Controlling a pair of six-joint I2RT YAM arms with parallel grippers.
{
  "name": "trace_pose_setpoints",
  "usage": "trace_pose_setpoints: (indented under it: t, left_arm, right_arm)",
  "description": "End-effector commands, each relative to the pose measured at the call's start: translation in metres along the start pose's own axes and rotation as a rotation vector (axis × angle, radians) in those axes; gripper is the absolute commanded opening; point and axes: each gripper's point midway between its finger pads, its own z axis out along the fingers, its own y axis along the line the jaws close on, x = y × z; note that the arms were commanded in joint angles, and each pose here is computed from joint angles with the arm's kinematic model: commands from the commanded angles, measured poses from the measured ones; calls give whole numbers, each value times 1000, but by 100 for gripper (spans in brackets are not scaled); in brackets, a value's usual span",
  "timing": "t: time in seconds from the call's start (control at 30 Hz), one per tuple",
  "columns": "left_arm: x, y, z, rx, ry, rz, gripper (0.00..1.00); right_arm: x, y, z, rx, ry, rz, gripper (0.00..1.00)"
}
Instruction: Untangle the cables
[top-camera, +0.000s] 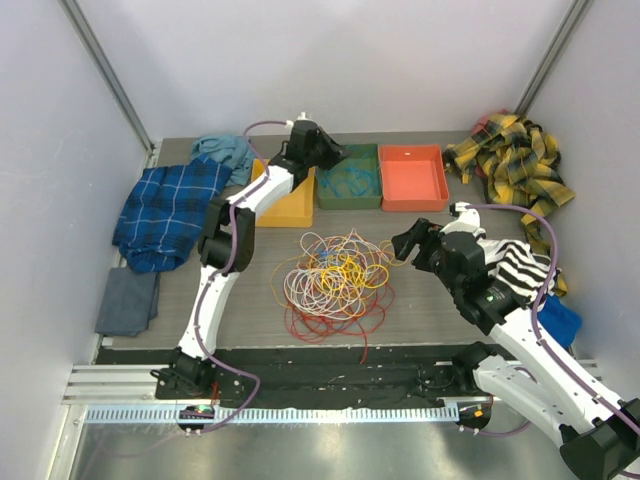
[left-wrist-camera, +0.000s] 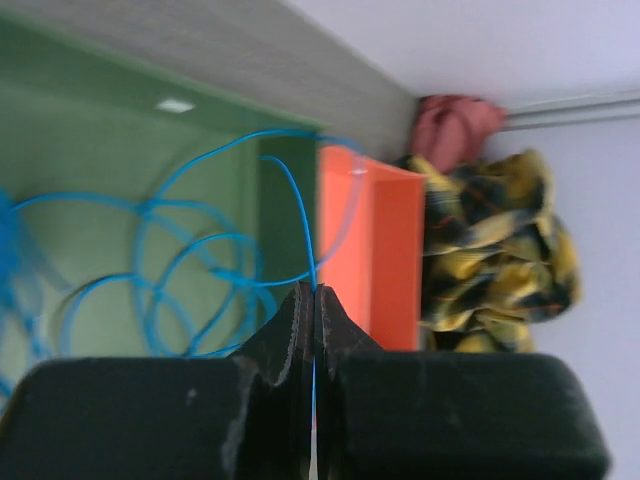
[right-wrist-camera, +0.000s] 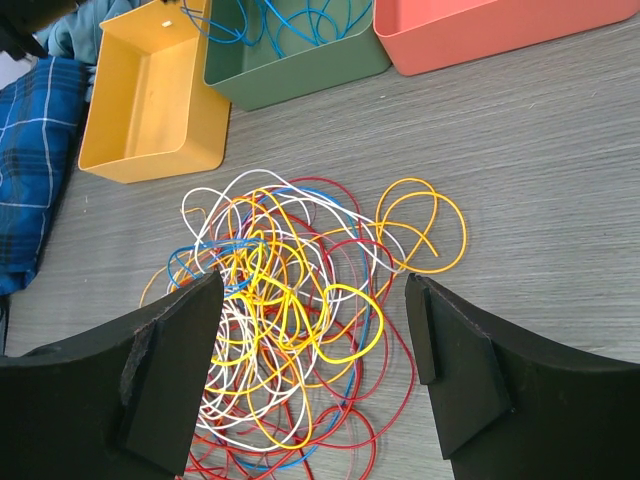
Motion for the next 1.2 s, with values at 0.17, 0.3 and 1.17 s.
trace_pose_setpoints:
  t: [0.17,0.3,1.17]
  left_arm:
    - [0,17,-7,-59,34,56,59]
    - [-15,5,-23,-73,-6,96,100]
    - [1,73,-274,-328,-268,257,37]
  right_arm:
    - [-13,1,-2,2,-45,-5,82]
    - [-15,3,-3,-2,-48,5,82]
    - [-14,27,5,-98,-24,50,64]
